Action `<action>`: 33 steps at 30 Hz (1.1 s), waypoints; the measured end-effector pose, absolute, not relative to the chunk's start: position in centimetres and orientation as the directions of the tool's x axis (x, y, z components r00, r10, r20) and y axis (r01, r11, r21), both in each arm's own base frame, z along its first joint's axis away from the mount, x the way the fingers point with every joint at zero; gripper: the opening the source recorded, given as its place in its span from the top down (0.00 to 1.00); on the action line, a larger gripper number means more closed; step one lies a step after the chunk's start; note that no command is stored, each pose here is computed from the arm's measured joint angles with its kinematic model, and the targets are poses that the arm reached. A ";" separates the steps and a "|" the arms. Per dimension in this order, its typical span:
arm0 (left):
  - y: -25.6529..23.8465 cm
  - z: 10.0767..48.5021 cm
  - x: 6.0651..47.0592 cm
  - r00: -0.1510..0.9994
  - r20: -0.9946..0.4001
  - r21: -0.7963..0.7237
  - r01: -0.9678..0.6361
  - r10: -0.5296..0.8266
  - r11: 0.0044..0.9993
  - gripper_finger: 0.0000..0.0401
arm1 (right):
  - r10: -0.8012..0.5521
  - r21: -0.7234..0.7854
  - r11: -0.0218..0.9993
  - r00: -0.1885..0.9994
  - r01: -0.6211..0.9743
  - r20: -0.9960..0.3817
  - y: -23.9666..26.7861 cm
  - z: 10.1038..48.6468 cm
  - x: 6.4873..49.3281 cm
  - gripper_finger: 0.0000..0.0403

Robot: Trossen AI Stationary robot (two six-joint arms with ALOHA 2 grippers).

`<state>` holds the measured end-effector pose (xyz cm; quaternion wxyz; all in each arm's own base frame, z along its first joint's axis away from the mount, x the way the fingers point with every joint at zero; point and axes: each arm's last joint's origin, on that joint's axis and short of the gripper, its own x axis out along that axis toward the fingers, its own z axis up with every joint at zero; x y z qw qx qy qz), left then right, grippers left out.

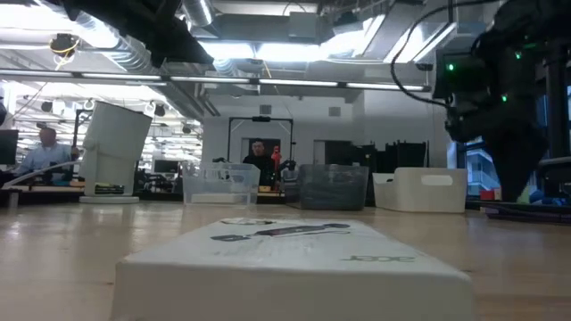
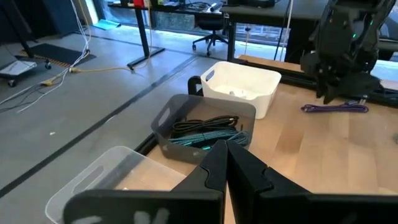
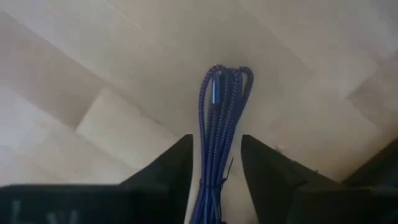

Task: Pick and place items into bin
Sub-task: Put the violet charger cable into the black bin

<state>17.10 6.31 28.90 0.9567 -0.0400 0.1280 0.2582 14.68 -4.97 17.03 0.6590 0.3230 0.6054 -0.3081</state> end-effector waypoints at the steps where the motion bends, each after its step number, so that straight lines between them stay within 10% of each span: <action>1: 6.3 28.9 17.1 0.834 -0.266 -0.013 -0.505 0.484 0.863 1.00 | -0.016 0.054 0.603 0.079 0.796 -0.997 -4.9 16.5 14.6 0.63; 11: 6.3 28.9 17.1 0.833 -0.267 -0.111 -0.525 0.484 0.844 1.00 | 0.020 0.029 0.568 0.022 0.822 -1.000 -4.5 12.7 13.4 0.61; 19: 6.3 28.9 17.1 0.834 -0.267 -0.111 -0.525 0.483 0.844 1.00 | -0.006 0.029 0.555 0.038 0.831 -0.999 -4.8 13.3 14.1 0.89; 33: 6.3 28.9 17.1 0.841 -0.268 -0.049 -0.499 0.470 0.865 1.00 | -0.189 0.355 0.652 0.597 0.670 -0.780 -7.6 28.5 21.6 0.97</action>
